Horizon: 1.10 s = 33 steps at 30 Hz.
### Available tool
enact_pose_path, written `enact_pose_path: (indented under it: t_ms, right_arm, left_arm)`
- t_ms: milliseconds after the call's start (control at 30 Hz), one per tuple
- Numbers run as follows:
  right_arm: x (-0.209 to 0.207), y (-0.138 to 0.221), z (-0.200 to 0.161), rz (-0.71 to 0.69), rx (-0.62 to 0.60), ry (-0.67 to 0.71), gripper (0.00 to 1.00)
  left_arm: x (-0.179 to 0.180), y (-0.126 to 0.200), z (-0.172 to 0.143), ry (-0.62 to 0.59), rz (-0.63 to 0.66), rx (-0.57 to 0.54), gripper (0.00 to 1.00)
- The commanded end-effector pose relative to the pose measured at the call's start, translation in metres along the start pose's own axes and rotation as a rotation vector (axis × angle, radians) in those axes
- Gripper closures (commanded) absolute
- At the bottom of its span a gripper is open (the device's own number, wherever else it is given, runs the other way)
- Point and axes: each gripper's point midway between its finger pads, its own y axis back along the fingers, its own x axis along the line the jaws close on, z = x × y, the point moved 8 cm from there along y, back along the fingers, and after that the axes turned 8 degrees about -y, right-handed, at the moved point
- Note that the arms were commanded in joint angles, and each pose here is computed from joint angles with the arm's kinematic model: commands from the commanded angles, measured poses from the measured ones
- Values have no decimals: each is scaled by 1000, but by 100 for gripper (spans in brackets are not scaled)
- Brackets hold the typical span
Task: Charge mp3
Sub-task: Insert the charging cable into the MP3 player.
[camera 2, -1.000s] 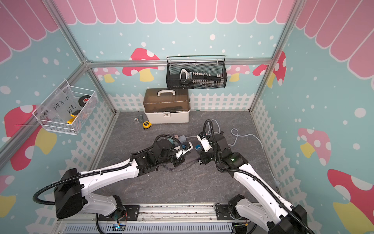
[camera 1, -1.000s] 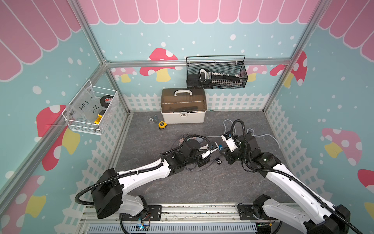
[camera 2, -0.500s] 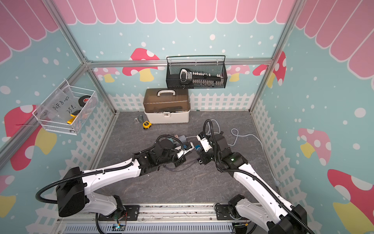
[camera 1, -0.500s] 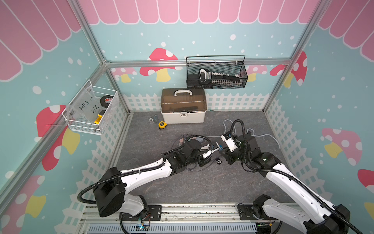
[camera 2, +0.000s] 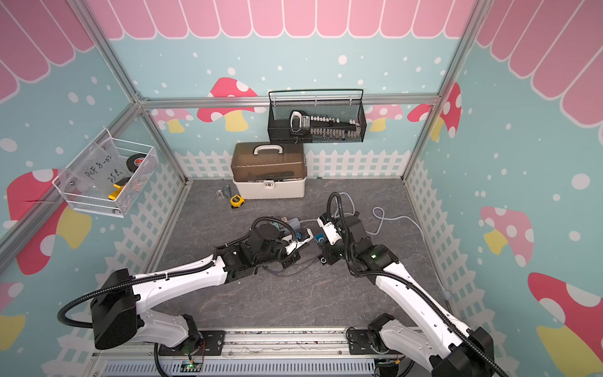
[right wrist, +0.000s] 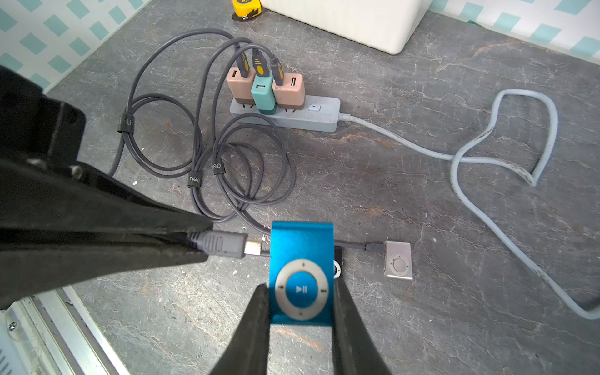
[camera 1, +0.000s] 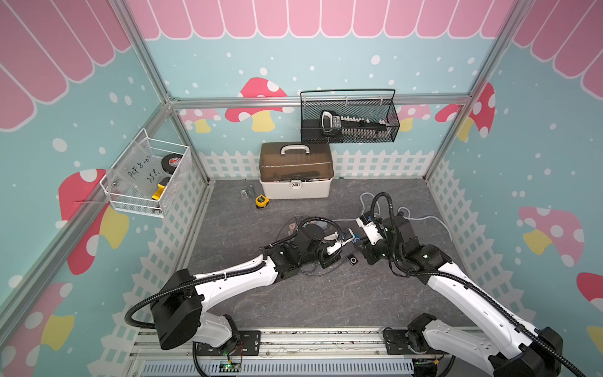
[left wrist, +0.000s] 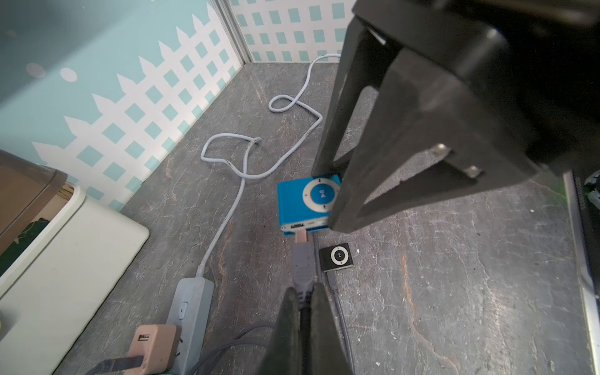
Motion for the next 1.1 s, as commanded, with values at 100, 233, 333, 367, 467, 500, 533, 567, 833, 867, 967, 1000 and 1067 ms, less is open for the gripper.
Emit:
enact_pose_path:
  t_ms: [100,233,333,367,467,500,533,567,833,867,967,1000,1067]
  right_arm:
    - [4,1,0,30,2,11,97]
    - [5,2,0,36,0,11,97]
    - [5,3,0,34,-1,12,97]
    - [4,3,-1,31,1,13,98]
    - [4,4,0,30,-2,17,97]
    - [5,4,0,33,-1,16,97]
    - [5,3,0,41,1,15,97]
    - [6,3,0,47,3,15,98]
    - [7,3,0,58,-1,17,98]
    - [7,3,0,62,-1,18,98]
    - [8,2,2,70,0,8,98]
    - [8,1,2,71,2,3,98]
    - [8,0,1,67,8,-15,98]
  left_arm:
    - [6,-3,13,-5,27,-34,100]
    - [6,-5,11,-8,29,-24,100]
    - [5,-5,10,-12,28,-14,100]
    - [5,-5,9,-14,28,-10,100]
    - [5,-5,8,-12,34,-8,100]
    - [6,-5,9,-12,38,-10,100]
    - [6,-5,9,-12,39,-14,100]
    - [6,-5,9,-10,39,-14,100]
    - [6,-7,10,-8,39,-15,100]
    - [7,-8,10,-8,42,-16,100]
    - [7,-11,12,-5,48,-24,100]
    - [7,-12,12,-4,51,-23,100]
    - [9,-14,14,-2,62,-32,100]
